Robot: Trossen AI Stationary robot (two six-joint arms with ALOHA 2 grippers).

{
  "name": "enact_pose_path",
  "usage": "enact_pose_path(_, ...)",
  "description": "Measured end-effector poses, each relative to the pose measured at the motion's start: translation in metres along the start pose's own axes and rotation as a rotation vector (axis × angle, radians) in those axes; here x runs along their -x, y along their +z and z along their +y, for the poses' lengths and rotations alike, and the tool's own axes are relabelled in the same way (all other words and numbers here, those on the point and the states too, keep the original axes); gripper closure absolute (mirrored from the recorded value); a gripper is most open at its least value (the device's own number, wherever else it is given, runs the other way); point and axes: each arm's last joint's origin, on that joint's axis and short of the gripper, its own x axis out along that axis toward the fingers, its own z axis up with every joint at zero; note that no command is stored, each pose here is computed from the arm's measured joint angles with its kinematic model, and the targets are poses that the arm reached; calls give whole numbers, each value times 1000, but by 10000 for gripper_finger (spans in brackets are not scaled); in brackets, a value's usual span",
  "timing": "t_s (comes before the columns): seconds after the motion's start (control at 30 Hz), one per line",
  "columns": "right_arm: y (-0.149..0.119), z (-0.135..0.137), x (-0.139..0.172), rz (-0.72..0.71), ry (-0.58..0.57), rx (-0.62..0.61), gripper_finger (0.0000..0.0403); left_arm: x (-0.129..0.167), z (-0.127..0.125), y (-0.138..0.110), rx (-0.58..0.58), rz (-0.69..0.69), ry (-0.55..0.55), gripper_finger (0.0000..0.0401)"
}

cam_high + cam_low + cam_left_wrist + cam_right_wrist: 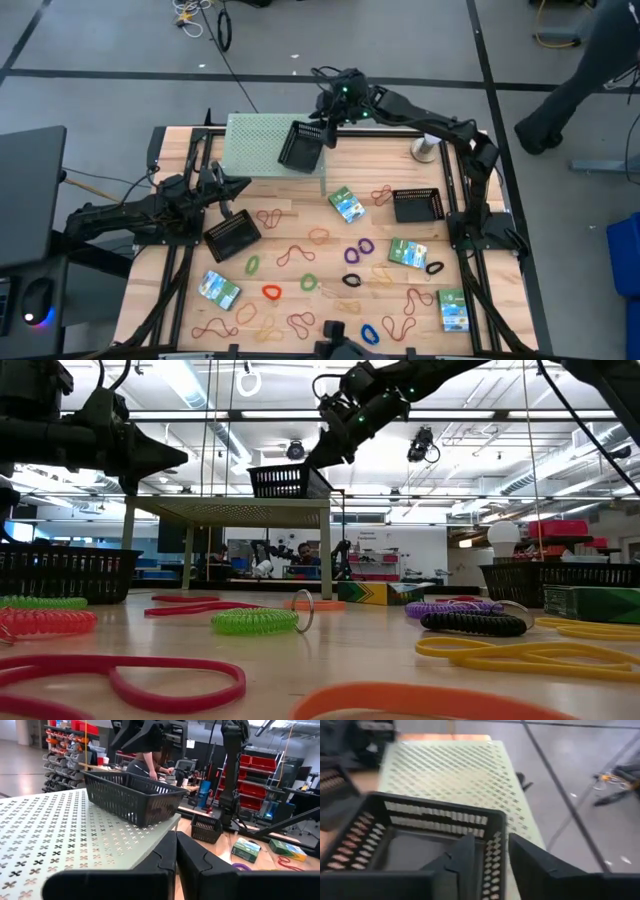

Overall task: Pick & Place Office Desk Supplies
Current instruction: Put the black bin on the shelf

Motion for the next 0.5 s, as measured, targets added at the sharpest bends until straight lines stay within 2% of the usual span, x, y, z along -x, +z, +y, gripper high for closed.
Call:
enact_pose_path(0.13,7,6,13,23,-80,40,248,0,0,1,62,-12,-8,392)
enact_pose_path(0.23,15,18,39,82,-152,107,263,0,0,2,68,-19,-3,392)
enact_pose_path(0.37,12,36,70,167,-188,161,324,0,0,9,42,-33,43,392)
enact_pose_path(0.5,-13,54,96,141,-190,149,392,-1,-3,21,18,-50,38,392)
